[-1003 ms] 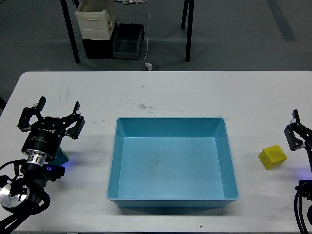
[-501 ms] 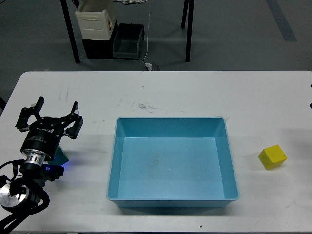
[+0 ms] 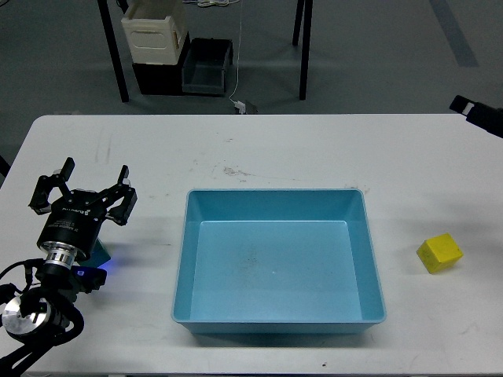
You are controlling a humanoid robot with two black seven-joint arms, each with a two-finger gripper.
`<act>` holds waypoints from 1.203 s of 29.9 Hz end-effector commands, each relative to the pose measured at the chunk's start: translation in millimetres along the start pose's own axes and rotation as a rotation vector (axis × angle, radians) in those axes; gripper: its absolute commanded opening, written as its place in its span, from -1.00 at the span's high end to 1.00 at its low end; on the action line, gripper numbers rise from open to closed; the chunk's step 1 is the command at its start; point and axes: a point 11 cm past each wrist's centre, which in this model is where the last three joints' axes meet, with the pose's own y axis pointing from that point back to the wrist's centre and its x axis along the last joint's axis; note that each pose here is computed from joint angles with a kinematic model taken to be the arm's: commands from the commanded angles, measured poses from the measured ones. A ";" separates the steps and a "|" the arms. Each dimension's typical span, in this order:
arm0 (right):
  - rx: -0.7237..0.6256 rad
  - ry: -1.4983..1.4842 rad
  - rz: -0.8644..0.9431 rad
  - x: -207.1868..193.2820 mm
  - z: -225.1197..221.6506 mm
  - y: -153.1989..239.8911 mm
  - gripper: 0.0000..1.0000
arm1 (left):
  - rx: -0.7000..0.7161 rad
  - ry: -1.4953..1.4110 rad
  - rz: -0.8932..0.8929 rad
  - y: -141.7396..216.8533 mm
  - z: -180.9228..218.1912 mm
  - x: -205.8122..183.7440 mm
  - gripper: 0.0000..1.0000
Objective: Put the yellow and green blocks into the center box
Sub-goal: 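Raise the right gripper away from the yellow cube, then lower the right gripper onto the yellow cube and close it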
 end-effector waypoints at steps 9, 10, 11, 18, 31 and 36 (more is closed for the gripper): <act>-0.108 0.230 -0.483 -76.1 26.2 20.9 -0.99 | -0.006 0.010 0.007 -0.2 -3.1 4.3 -1.00; -0.110 0.228 -0.501 -81.9 27.6 22.1 -0.99 | -0.008 0.007 0.009 -0.2 -2.0 5.4 -1.00; -0.114 0.230 -0.521 -87.4 29.4 24.0 -0.99 | -0.010 0.005 0.011 -0.1 -1.3 6.1 -1.00; -0.143 0.274 -0.638 -107.2 38.6 31.8 -0.99 | -0.012 0.004 0.011 -0.3 -0.6 6.1 -1.00; -0.160 0.248 -0.708 -114.2 43.9 12.8 -0.94 | -0.014 0.001 0.014 0.0 0.4 7.7 -1.00; -0.120 0.248 -0.707 -118.0 33.9 -1.9 -0.93 | -0.015 0.000 0.015 0.0 0.8 8.0 -1.00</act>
